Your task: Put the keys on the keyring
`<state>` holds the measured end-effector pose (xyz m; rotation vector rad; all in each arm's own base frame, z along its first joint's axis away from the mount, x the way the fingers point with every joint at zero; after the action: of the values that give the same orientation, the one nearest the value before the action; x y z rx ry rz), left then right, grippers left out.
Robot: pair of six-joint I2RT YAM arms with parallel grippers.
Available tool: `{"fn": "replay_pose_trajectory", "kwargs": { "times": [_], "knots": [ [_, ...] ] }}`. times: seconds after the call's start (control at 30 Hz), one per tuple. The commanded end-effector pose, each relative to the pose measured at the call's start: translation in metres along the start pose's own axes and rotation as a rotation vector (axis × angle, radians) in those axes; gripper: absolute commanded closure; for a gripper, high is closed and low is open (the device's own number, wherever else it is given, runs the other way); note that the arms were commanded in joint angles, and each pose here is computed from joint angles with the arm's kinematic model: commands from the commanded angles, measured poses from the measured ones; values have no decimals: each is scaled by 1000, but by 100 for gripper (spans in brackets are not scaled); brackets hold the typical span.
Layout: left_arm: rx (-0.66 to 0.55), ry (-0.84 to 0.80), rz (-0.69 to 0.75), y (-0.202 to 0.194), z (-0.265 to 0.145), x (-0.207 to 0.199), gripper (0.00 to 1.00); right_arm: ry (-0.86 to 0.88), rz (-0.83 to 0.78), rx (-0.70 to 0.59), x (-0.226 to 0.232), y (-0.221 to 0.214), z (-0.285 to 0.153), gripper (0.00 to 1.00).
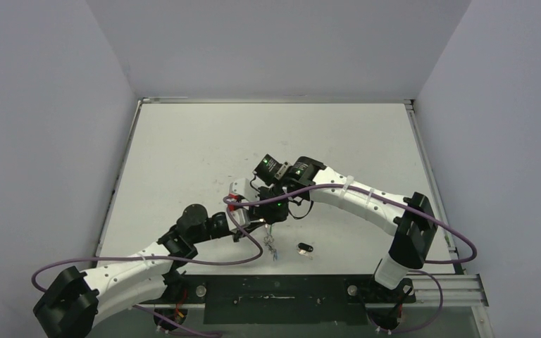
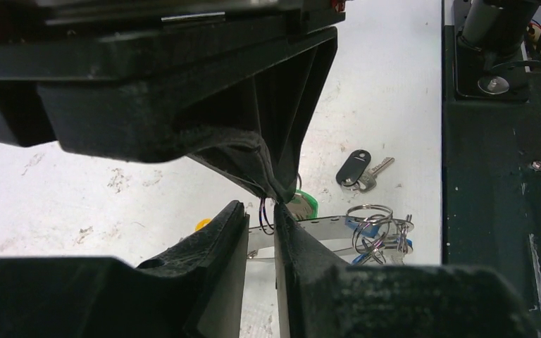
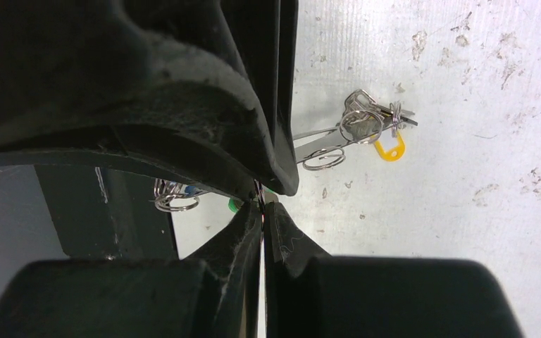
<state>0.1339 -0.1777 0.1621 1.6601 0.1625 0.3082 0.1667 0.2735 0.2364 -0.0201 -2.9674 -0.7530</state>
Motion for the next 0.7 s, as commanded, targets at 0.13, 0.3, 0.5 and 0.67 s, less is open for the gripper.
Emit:
{"fn": "replay_pose_trajectory", "kwargs": {
  "times": [0.13, 0.3, 0.5, 0.67],
  "knots": [
    [-69, -29, 44, 20, 10, 5, 98, -28, -4, -31, -1, 7, -2, 100],
    [-68, -19, 47, 19, 7, 4, 100, -50, 0, -31, -4, 6, 0, 100],
    [-86, 18, 41, 19, 2, 4, 100, -83, 31, -63, -10, 5, 0, 94],
    [-132, 64, 41, 18, -2, 4, 100, -130, 102, -155, -21, 0, -11, 72]
  ]
}}
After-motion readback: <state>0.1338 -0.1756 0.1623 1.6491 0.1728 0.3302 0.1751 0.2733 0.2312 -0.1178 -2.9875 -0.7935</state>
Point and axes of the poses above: each gripper's point midway between its finger pads, its own z axis out along the fingers, its own x axis along the line the jaws close on, y = z × x, the point moved 10 cm from there along -z, back along the fingers, and after that the axes turned 2 degrees about -z, right-handed, at the moved point
